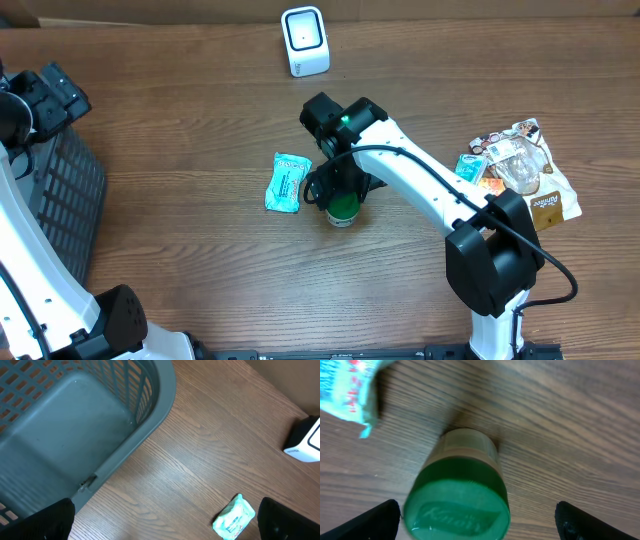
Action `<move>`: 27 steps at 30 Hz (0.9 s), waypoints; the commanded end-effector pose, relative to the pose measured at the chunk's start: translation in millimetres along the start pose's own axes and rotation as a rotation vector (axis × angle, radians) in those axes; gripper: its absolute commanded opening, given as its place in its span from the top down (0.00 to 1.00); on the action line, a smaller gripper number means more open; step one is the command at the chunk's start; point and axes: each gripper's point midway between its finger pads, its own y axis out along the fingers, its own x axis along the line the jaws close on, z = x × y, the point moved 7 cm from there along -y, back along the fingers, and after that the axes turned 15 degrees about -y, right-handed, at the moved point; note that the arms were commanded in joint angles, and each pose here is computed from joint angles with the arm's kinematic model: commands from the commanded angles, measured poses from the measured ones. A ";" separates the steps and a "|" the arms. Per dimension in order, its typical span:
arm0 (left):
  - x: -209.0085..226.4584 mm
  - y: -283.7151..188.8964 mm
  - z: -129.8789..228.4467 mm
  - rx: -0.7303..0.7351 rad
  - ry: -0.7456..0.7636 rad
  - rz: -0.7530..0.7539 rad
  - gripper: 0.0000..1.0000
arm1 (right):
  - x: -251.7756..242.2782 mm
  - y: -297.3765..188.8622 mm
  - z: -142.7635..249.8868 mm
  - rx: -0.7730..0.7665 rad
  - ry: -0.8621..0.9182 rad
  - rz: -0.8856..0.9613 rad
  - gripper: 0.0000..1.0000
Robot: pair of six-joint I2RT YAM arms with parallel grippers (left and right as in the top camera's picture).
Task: Scan the item barcode
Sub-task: 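Reach the right gripper down to the green-lidded jar and grasp it, then lift the jar with the right gripper and carry it toward the scanner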
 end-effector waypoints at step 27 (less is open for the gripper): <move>0.6 -8.8 0.5 -0.026 0.019 0.011 0.00 | 7.6 -12.3 3.6 0.012 -0.029 -0.150 0.52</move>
